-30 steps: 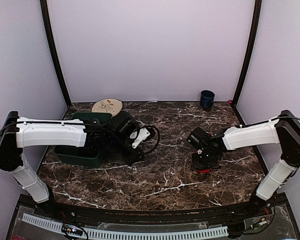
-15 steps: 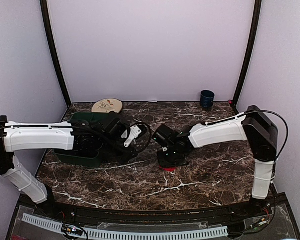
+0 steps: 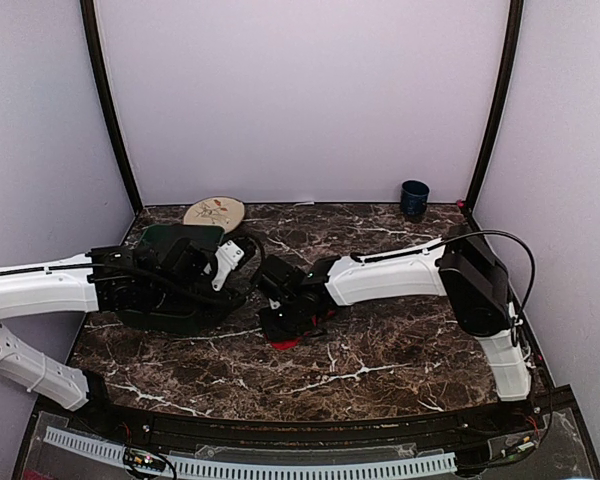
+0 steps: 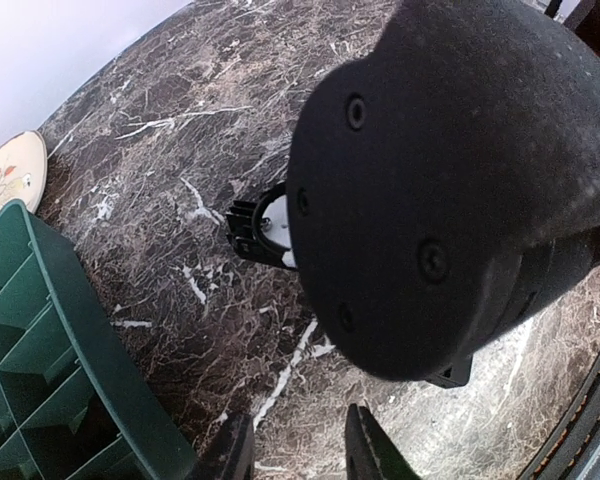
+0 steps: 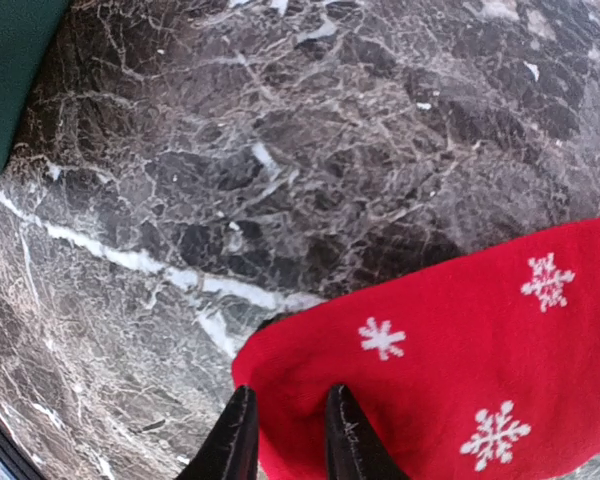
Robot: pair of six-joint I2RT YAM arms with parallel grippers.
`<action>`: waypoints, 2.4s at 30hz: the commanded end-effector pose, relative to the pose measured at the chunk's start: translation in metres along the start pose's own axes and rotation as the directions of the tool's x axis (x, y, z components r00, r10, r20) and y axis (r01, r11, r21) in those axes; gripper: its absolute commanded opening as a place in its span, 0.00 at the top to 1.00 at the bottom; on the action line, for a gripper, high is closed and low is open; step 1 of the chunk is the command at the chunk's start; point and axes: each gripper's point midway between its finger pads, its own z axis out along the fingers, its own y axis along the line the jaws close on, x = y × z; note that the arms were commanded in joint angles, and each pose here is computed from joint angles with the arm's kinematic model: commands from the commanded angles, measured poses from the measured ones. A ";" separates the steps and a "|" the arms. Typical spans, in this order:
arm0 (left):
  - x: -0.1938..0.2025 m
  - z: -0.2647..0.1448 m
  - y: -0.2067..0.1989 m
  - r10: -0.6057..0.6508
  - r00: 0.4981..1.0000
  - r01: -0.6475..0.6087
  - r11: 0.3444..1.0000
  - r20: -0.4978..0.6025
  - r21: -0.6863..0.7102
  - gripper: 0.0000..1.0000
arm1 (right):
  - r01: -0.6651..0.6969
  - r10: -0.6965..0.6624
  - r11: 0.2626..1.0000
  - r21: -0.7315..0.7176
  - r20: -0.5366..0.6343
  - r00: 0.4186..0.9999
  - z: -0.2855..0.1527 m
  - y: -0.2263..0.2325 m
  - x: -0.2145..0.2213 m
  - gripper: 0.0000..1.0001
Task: Roll the socks
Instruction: Move the sock to the center of the board, then pick up the sock from the center of the board.
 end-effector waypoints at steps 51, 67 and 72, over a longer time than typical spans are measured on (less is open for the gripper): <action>0.010 -0.026 0.035 -0.214 0.959 0.232 0.970 0.183 -0.080 0.59 | 0.482 -0.496 0.861 0.165 0.062 0.866 -0.008 0.000 0.022 0.52; 0.010 -0.021 0.035 -0.196 0.963 0.214 0.973 0.187 -0.080 0.59 | 0.505 -0.507 0.849 0.153 -0.027 0.861 0.005 -0.013 0.044 0.88; 0.011 -0.019 0.029 -0.163 0.969 0.175 0.983 0.188 -0.049 0.59 | 0.493 -0.494 0.866 0.084 -0.011 0.869 -0.002 -0.005 0.046 0.91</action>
